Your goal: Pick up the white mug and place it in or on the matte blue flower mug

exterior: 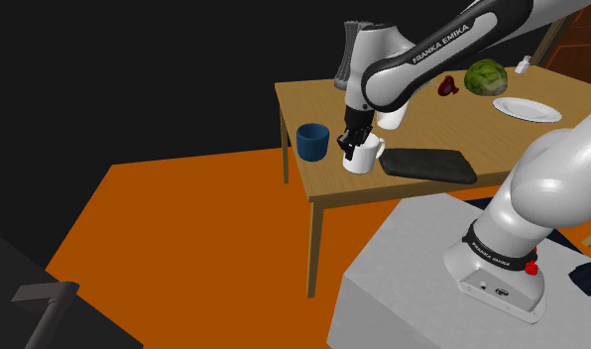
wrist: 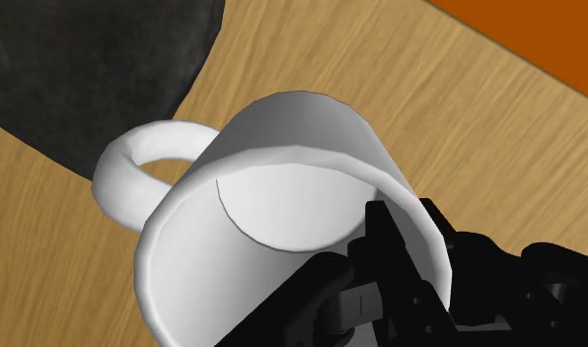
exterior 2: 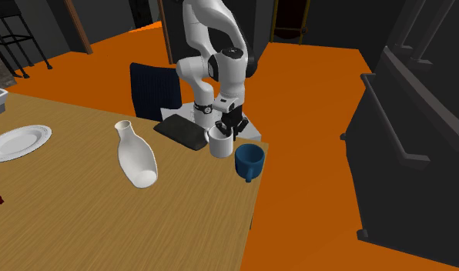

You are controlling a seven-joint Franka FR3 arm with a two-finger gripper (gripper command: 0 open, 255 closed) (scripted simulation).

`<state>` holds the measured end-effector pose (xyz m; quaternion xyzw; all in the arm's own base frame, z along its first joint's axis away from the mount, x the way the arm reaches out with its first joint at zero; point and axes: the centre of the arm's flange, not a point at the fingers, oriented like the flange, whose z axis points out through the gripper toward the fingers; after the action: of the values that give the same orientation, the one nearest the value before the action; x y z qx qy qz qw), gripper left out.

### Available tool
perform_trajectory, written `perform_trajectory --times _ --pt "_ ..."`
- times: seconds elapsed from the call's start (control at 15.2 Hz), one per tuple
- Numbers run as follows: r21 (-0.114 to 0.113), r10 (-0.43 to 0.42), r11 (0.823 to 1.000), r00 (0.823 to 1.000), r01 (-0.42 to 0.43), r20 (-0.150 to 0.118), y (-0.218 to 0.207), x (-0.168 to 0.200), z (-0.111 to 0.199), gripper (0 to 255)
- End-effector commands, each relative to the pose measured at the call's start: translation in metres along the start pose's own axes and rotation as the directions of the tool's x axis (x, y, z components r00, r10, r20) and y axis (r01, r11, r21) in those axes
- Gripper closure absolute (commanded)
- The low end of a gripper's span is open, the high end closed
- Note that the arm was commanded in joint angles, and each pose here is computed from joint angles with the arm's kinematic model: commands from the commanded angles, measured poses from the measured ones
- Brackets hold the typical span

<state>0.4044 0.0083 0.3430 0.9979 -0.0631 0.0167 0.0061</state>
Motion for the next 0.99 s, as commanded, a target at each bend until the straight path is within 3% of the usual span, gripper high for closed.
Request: perform_trajectory --times 0.0,0.92 --pt "0.0 0.0 1.0 1.0 0.0 0.0 0.0 0.0 -0.005 255" --pt "0.0 0.0 1.0 1.0 0.0 0.0 0.001 0.003 -0.079 255"
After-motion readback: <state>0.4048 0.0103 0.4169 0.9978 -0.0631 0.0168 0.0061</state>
